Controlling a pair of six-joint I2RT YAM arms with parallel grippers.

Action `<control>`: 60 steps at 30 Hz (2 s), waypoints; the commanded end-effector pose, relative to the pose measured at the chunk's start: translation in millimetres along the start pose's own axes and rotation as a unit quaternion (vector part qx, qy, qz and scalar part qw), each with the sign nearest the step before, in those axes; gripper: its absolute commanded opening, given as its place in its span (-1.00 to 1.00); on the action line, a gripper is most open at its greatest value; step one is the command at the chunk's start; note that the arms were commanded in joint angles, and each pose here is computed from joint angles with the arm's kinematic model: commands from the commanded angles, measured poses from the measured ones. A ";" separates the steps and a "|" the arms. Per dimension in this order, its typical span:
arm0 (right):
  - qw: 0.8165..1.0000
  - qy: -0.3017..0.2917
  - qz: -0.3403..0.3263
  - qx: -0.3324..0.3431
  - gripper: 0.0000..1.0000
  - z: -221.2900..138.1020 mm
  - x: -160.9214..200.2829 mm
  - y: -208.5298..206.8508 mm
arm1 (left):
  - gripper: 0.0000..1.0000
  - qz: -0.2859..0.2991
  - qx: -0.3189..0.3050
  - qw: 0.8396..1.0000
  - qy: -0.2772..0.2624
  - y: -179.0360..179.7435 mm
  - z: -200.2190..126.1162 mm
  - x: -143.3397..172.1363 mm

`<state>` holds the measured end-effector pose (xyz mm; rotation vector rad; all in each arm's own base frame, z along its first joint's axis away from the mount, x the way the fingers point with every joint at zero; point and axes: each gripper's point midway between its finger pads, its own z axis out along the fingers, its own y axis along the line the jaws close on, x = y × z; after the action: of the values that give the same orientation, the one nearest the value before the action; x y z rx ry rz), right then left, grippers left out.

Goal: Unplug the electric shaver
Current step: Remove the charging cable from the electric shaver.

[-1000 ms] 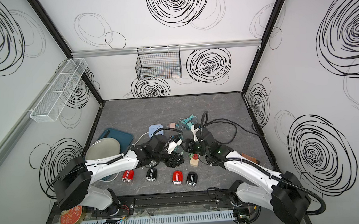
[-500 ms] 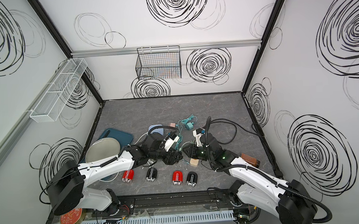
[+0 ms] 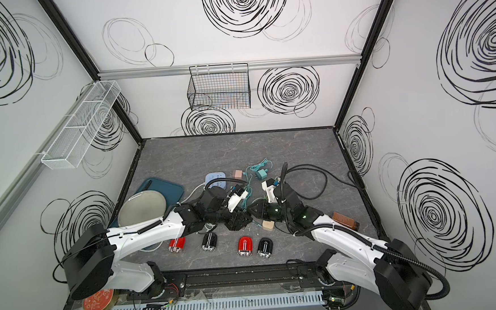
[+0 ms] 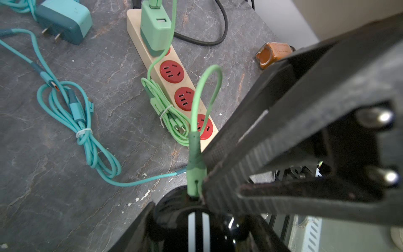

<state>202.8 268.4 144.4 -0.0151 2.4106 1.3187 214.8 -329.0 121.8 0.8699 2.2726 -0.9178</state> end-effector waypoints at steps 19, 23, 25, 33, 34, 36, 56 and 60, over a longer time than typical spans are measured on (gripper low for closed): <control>1.000 -0.006 0.019 -0.004 -0.72 14.3 -4.9 -0.1 | -0.05 0.036 0.004 0.999 -0.040 -15.3 -3.3 -17.8; 1.000 -0.007 0.017 0.001 -0.84 14.0 -6.0 0.5 | -0.06 0.035 -0.015 0.999 -0.031 -6.9 -2.7 -12.6; 1.000 -0.016 0.012 0.014 -0.88 10.6 -9.5 -1.0 | -0.06 0.033 -0.019 0.999 -0.026 -2.9 -0.9 -8.5; 0.997 -0.056 -0.040 0.044 -0.92 -6.2 -23.1 2.2 | -0.06 0.021 -0.019 1.000 -0.009 4.1 7.0 5.7; 0.996 -0.055 -0.045 0.045 -0.92 -6.3 -23.2 2.8 | -0.06 0.021 -0.019 1.000 -0.007 4.1 7.9 6.5; 0.997 -0.055 -0.042 0.047 -0.93 -5.8 -23.8 2.1 | -0.06 0.022 -0.019 1.000 -0.005 4.3 9.4 7.5; 0.997 -0.061 -0.010 0.053 -0.95 -15.3 -33.0 -2.2 | -0.11 0.020 -0.027 0.999 -0.010 7.3 7.6 13.6; 0.991 -0.075 -0.057 0.094 -0.97 -18.5 -38.1 2.0 | -0.12 0.020 -0.027 0.999 -0.005 8.0 10.2 15.2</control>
<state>216.1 260.1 150.4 0.0335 2.4284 1.1760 215.0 -342.3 124.9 0.8910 2.1599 -0.9084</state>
